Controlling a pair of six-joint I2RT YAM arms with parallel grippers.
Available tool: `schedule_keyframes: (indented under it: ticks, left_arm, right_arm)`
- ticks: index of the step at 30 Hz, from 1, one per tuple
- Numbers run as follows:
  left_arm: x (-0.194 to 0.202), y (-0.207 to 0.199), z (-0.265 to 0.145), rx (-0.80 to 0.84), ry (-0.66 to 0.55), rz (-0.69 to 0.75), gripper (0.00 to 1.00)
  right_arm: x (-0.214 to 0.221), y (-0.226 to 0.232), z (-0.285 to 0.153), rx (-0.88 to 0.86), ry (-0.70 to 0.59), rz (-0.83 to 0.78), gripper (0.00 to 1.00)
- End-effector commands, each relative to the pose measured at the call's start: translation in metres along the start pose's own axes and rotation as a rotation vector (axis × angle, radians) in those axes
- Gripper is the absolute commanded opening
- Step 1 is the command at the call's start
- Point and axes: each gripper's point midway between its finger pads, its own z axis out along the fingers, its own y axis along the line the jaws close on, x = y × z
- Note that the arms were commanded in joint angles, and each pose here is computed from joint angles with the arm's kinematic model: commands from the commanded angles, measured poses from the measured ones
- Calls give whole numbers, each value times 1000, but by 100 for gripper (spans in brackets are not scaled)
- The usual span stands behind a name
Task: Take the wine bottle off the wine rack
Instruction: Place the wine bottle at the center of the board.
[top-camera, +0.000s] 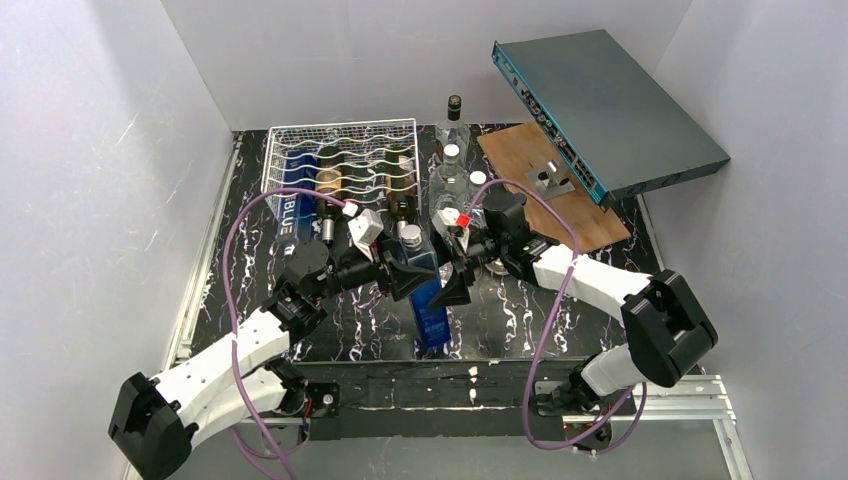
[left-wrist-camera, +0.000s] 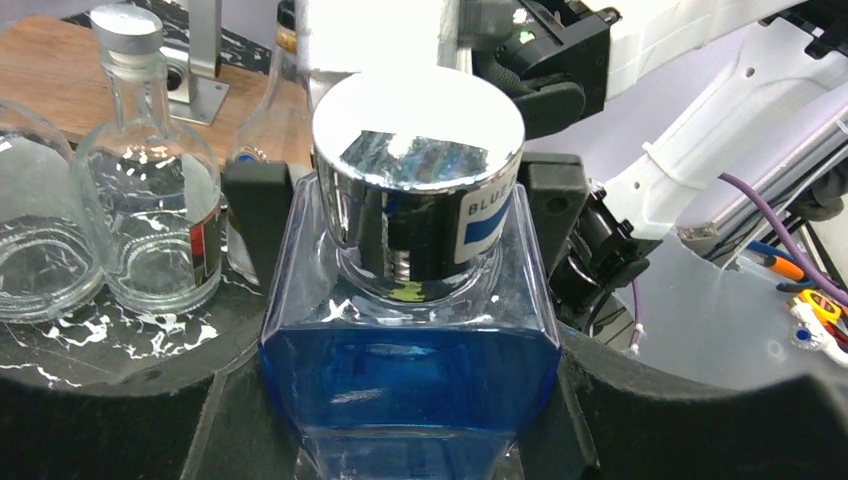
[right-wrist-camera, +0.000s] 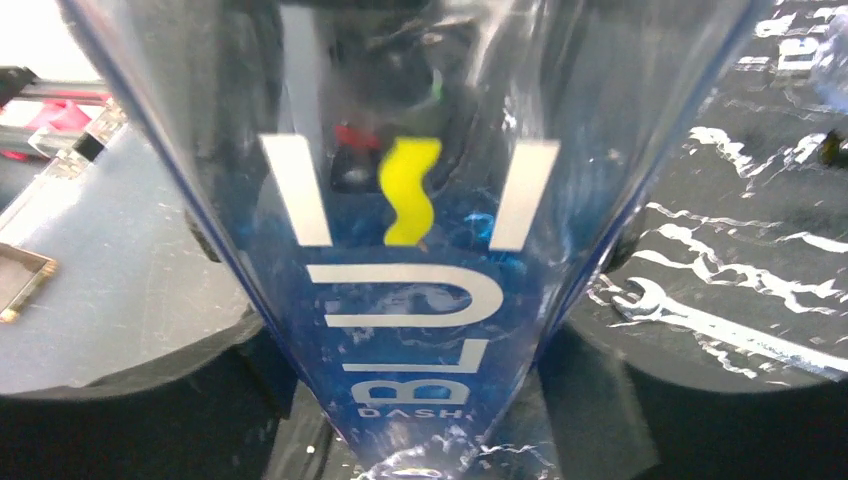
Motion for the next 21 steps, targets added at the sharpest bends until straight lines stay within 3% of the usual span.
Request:
schedule_keyframes:
  ticks: [1, 10, 21]
  left_arm:
    - [-49, -30, -6, 89, -125, 73, 0]
    - [-44, -28, -17, 37, -77, 77, 0]
    - [-56, -12, -59, -191, 33, 188, 0]
  right_arm:
    - [-24, 8, -1, -18, -40, -139, 97]
    - [-28, 4, -5, 5, -37, -140, 98]
    - [-27, 0, -17, 27, -17, -165, 98]
